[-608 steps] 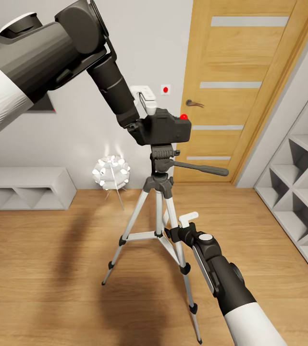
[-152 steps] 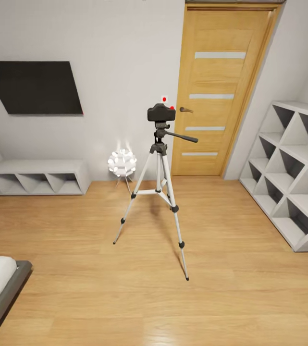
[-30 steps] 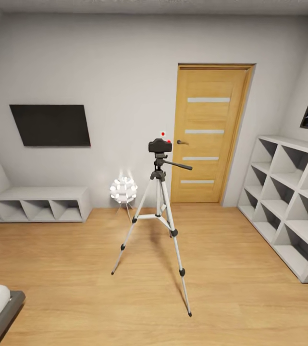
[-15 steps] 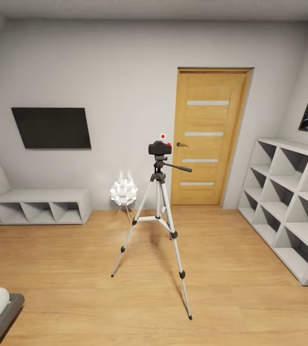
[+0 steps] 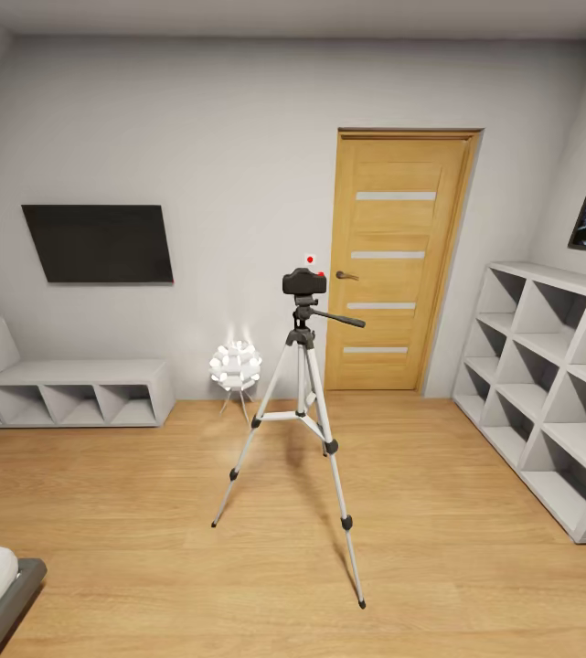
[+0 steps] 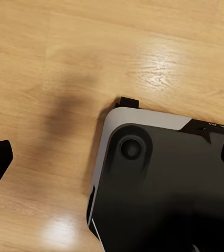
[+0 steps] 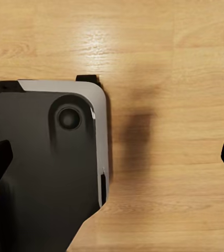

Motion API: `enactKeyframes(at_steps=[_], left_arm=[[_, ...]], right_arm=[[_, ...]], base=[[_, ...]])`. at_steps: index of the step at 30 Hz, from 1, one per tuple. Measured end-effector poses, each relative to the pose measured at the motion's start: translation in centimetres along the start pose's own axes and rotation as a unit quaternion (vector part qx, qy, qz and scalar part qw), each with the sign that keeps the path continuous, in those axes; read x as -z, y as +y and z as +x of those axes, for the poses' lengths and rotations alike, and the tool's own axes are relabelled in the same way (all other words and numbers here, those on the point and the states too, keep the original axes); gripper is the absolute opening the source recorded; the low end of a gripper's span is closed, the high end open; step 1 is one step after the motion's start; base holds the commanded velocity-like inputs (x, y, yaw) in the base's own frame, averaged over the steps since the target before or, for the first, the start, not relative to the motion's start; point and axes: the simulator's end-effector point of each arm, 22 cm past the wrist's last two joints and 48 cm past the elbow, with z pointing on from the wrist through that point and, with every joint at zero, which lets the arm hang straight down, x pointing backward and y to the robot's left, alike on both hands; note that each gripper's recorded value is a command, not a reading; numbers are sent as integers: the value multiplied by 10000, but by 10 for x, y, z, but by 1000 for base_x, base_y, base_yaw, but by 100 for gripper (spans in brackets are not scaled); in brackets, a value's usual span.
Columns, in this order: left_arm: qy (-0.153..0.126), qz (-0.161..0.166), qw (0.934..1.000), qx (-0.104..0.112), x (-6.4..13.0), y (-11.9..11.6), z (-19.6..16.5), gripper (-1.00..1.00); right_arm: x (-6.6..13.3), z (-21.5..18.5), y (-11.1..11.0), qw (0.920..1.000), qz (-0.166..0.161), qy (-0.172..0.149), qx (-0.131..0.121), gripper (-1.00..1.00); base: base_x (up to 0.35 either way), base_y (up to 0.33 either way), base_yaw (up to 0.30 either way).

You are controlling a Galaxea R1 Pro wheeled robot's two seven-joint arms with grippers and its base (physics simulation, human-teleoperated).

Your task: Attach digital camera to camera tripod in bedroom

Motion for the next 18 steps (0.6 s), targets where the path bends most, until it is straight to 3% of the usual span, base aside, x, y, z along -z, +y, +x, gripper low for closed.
enactKeyframes(at_steps=[18], left_arm=[[1, 2, 10000, 10, 0, -1, 0, 100]], right_arm=[[0, 0, 2, 10000, -13, 5, 24, 100]], base=[[0, 0, 0]])
